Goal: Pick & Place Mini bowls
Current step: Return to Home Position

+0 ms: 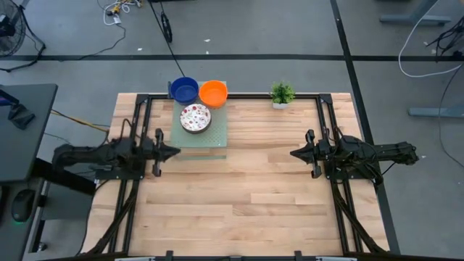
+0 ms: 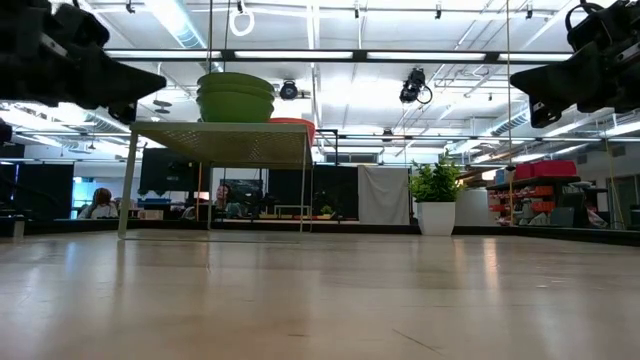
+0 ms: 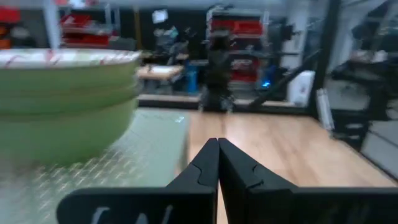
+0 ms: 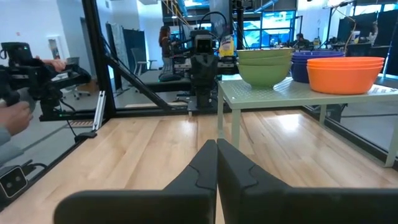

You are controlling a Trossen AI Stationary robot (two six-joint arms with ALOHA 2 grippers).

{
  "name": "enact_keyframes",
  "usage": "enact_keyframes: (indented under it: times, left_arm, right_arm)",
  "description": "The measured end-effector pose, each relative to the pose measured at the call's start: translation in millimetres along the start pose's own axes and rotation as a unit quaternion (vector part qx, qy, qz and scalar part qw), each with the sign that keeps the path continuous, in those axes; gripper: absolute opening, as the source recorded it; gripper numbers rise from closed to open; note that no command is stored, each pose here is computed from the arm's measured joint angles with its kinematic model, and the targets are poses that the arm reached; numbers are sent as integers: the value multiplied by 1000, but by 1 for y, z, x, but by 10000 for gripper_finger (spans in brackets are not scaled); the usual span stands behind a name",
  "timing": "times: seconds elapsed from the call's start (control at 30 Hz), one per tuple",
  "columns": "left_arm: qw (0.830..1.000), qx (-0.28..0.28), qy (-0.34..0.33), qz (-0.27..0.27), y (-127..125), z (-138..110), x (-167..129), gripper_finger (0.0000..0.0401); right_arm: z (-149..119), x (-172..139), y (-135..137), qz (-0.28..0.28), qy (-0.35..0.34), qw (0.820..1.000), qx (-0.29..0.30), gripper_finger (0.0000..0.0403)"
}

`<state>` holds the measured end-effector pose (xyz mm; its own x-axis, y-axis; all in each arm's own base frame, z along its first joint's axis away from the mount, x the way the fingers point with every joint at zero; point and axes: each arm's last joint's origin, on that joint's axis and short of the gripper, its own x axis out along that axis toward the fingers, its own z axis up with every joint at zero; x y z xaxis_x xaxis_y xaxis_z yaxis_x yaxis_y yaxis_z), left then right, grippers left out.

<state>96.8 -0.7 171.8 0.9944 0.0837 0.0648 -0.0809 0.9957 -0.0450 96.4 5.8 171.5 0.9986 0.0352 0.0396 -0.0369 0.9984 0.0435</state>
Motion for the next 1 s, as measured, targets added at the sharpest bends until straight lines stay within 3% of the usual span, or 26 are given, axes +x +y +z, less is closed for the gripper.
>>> enact_keyframes:
  times: [0.3, 0.53, 1.0]
  left_arm:
    - [998, -21, 7, 65, 13, -1, 0, 7]
    - [1000, 7, 18, 18, 8, -3, 0, 7]
    - [1000, 14, -10, 1, 6, 2, 1, 7]
  right_arm:
    - [0, 0, 0, 0, 0, 1000, 0, 7]
    - [0, 0, 0, 0, 0, 1000, 0, 7]
    - [0, 0, 0, 0, 0, 1000, 0, 7]
